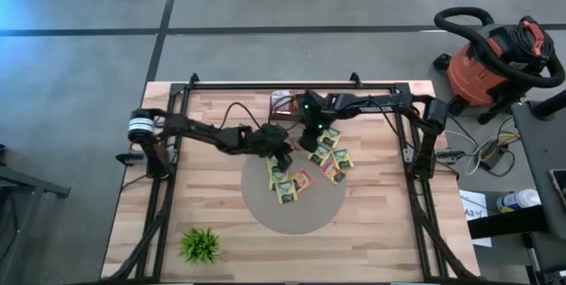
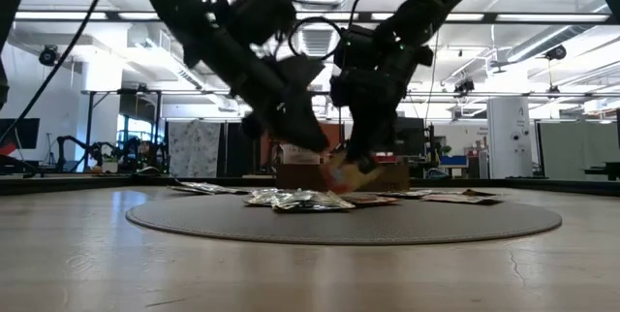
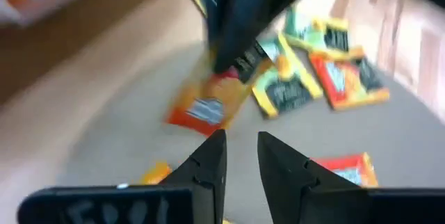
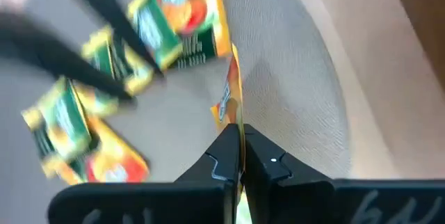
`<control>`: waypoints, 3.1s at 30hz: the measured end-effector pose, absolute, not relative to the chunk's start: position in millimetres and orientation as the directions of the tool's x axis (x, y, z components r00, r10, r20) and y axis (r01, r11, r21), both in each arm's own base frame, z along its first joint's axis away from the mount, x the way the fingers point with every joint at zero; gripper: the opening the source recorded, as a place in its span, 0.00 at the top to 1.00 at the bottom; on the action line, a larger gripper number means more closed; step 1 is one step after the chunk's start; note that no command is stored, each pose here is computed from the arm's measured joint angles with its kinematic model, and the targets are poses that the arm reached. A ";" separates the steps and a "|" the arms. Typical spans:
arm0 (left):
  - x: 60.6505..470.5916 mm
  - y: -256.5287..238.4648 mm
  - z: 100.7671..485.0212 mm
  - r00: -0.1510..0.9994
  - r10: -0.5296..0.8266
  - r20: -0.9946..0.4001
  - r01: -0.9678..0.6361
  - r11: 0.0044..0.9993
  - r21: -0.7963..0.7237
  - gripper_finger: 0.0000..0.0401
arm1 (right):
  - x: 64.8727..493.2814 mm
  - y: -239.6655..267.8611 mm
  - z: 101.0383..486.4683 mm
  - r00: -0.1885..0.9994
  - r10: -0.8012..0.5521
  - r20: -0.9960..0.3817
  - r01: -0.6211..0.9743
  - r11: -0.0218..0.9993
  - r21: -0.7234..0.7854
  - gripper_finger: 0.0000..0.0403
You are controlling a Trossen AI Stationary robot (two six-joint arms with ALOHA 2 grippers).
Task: Pick & Place Tea
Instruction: Put the orange tea bag into the middle section of the wooden organizer
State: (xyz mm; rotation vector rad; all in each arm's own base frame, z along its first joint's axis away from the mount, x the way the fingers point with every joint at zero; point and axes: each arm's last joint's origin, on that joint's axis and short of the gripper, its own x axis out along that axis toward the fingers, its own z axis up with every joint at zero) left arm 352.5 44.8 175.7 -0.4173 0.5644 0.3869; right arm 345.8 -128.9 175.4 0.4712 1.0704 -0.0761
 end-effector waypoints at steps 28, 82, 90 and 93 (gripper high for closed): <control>348.1 54.0 197.9 0.802 0.322 -0.503 -0.441 0.887 -0.135 0.81 | 360.7 -115.4 228.4 0.416 0.163 -0.894 -0.102 0.986 0.132 0.98; 346.6 51.7 192.6 0.788 0.277 -0.550 -0.420 0.895 -0.151 0.81 | 358.1 -112.3 227.7 0.380 0.170 -0.909 -0.221 0.971 0.089 0.98; 347.7 48.5 193.2 0.807 0.226 -0.546 -0.377 0.909 -0.180 0.81 | 357.9 -112.1 227.6 0.378 0.173 -0.910 -0.288 0.956 0.062 0.98; 348.6 48.3 194.6 0.817 0.223 -0.532 -0.369 0.910 -0.187 0.81 | 357.9 -112.1 227.6 0.378 0.174 -0.909 -0.325 0.945 0.045 0.98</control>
